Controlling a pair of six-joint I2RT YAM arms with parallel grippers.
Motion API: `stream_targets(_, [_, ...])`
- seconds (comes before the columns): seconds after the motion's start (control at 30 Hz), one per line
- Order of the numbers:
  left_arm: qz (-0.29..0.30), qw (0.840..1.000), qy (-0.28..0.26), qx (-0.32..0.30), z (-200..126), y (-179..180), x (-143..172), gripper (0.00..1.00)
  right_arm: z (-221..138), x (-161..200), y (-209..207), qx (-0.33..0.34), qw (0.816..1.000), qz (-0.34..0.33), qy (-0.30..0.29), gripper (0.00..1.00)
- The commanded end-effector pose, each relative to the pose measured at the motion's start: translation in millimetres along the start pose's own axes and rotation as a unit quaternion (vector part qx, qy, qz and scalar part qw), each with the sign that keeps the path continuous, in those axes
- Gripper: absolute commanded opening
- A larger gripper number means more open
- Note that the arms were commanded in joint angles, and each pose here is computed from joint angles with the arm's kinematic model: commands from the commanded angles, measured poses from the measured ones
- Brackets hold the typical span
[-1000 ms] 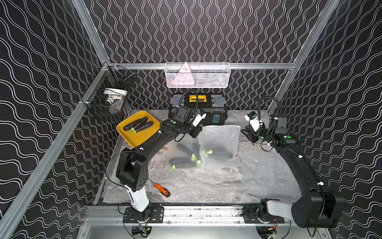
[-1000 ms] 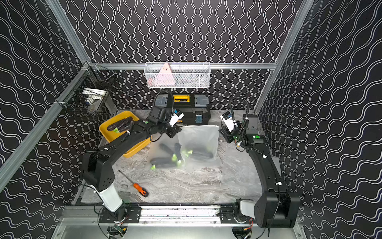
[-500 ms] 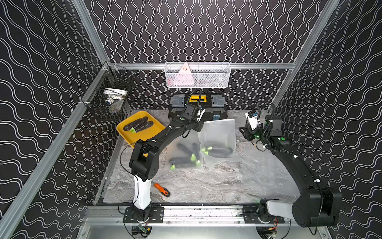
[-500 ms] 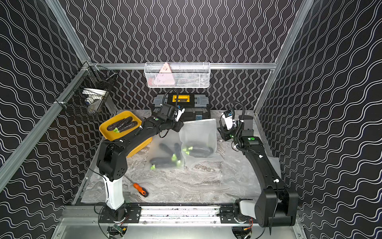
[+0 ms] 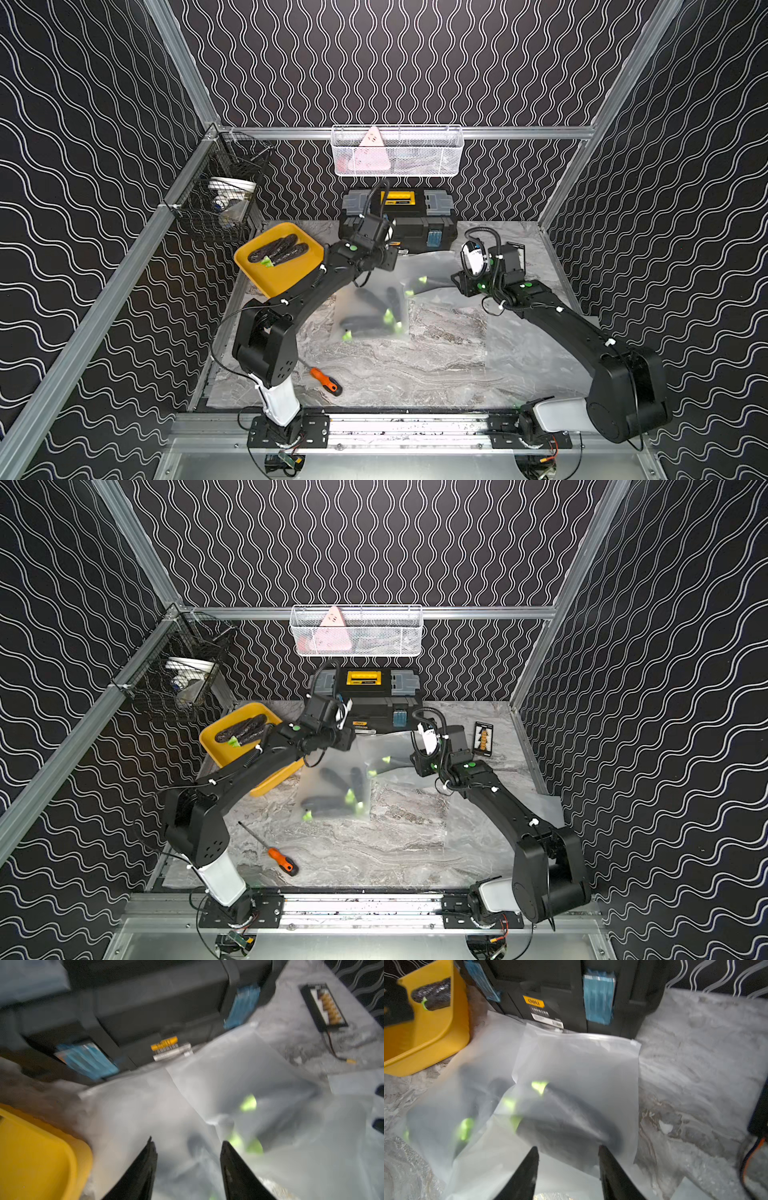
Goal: Place the eggplant in a zip-top bag and seal the zipper
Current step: Place the zipper food storage bag at the center of the board, then adjust the zipper food storage bag at the center of the board.
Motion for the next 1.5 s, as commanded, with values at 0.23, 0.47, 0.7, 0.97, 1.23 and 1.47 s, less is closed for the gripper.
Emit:
stream_targets(0.23, [-0.029, 0.998, 0.036, 0.044, 33.5, -38.8, 15.8, 0.54, 20.7, 50.2, 11.9, 0.002, 0.996, 0.064, 0.065, 0.46])
stream_targets(0.47, [-0.058, 0.995, 0.074, 0.042, 59.2, -55.8, 39.9, 0.54, 21.6, 96.4, 36.8, -0.044, 0.985, 0.126, 0.113, 0.44])
stream_targets(0.7, [-0.076, 0.993, 0.091, 0.028, 75.7, -51.4, 58.1, 0.55, 29.4, 119.5, 72.6, -0.085, 0.978, 0.14, 0.127, 0.44])
stream_targets(0.97, [-0.07, 0.993, 0.092, 0.008, 99.4, -50.7, 58.1, 0.56, 10.4, 77.2, 78.4, -0.087, 0.98, 0.154, 0.087, 0.48])
stream_targets(1.23, [-0.063, 0.996, 0.05, 0.024, 70.8, -65.2, 27.3, 0.56, 4.7, 41.5, -14.1, 0.054, 0.971, 0.233, 0.003, 0.49])
stream_targets(1.47, [-0.091, 0.99, 0.061, 0.083, 42.0, -118.1, 72.8, 0.52, 37.2, 44.8, -41.5, 0.081, 0.966, 0.243, 0.019, 0.45])
Point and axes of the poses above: each gripper's point midway between its finger pads, its own z axis out along the fingers, its own y axis along the line the jaws close on, x = y × z, the point moved 4 cm from there along -z, back along the fingers, and after that the axes turned 2 degrees about z, right-handed, at the moved point
